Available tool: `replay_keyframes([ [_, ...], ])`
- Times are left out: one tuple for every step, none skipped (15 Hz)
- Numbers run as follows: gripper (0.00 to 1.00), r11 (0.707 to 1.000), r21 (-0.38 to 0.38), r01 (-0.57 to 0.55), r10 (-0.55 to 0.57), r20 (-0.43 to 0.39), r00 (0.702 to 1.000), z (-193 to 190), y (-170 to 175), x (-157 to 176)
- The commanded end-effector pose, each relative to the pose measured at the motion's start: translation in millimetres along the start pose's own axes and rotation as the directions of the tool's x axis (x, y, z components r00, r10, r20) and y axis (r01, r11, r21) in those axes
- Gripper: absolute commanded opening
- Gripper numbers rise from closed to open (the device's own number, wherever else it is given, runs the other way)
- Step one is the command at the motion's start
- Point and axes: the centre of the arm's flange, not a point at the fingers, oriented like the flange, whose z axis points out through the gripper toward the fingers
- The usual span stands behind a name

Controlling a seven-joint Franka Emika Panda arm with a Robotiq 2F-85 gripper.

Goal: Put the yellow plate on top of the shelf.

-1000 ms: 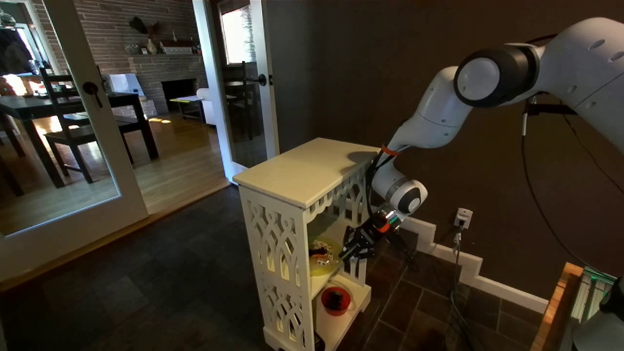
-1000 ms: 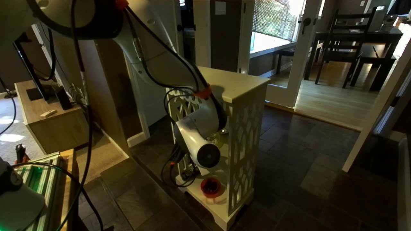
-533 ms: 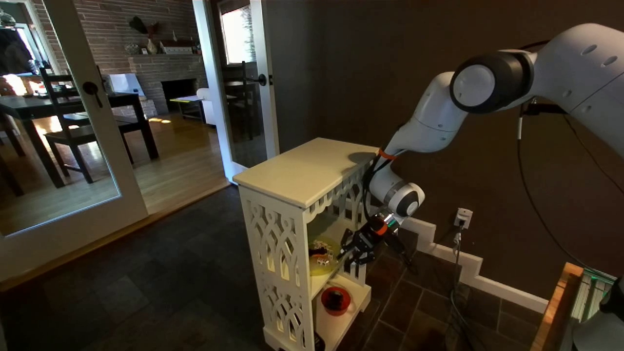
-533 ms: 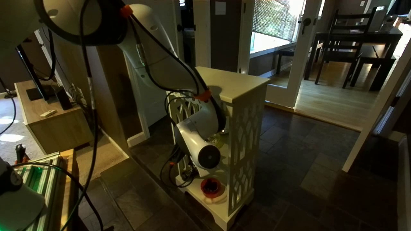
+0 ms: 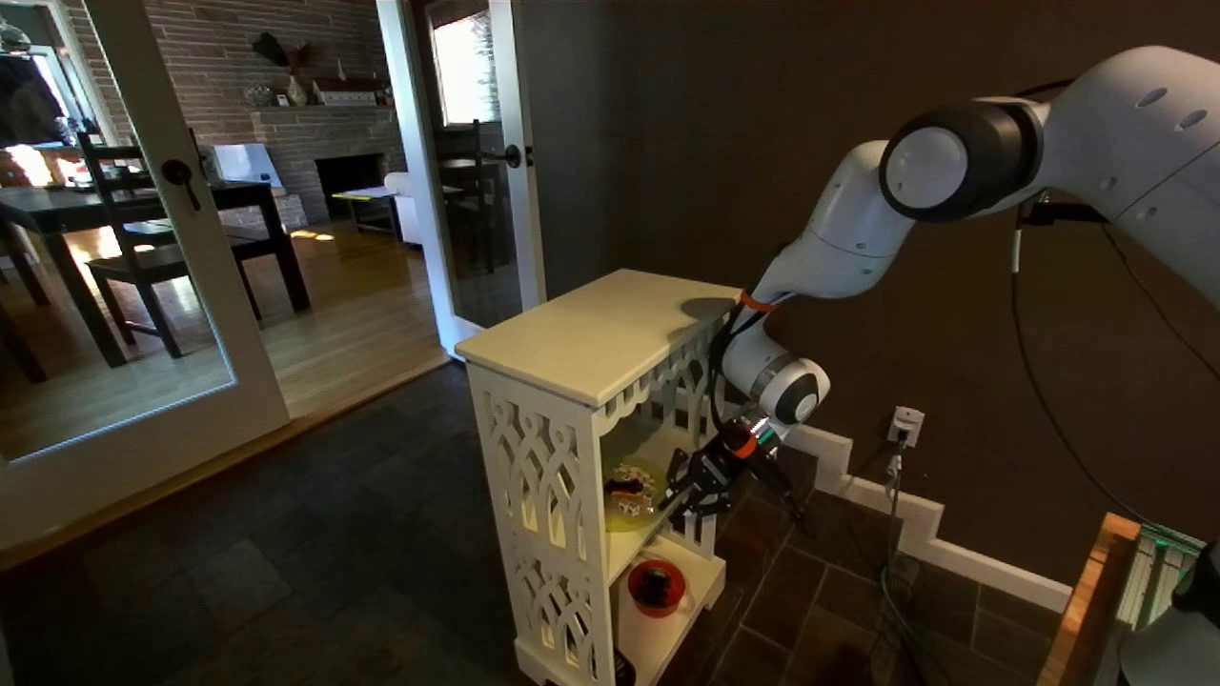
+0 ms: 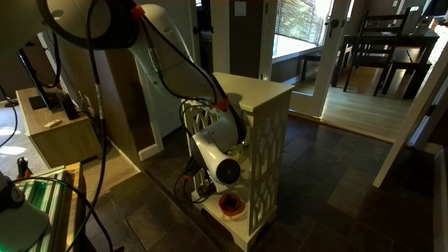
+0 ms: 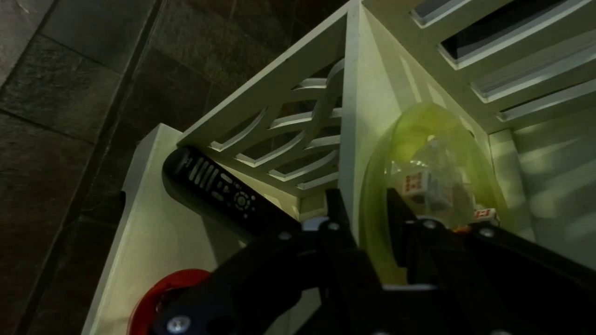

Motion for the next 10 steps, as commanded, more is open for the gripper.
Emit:
replay_keyframes([
  [0.23, 0.999, -0.036, -0.015, 0.016, 0.020, 1.000, 8.6, 7.3, 2.5],
  [0.22, 0.999, -0.036, -0.016, 0.017, 0.021, 1.000, 8.4, 7.6, 2.1],
  [0.19, 0.999, -0.035, -0.016, 0.017, 0.022, 1.000, 8.4, 8.4, 1.5],
  [0.18, 0.999, -0.035, -0.016, 0.017, 0.022, 1.000, 8.1, 9.2, 0.9],
  [0.12, 0.999, -0.035, -0.016, 0.017, 0.023, 1.000, 7.7, 9.5, 0.5],
  [0.13, 0.999, -0.037, -0.017, 0.018, 0.023, 1.000, 8.0, 10.8, 0.2],
  [0.11, 0.999, -0.037, -0.016, 0.017, 0.024, 1.000, 8.8, 11.7, -0.2],
  [0.09, 0.999, -0.038, -0.016, 0.017, 0.025, 1.000, 8.5, 11.9, -1.1],
  [0.09, 0.999, -0.037, -0.016, 0.017, 0.026, 1.000, 8.6, 12.4, -1.6],
  [0.06, 0.999, -0.034, -0.015, 0.016, 0.029, 0.999, 8.7, 13.4, -2.0],
])
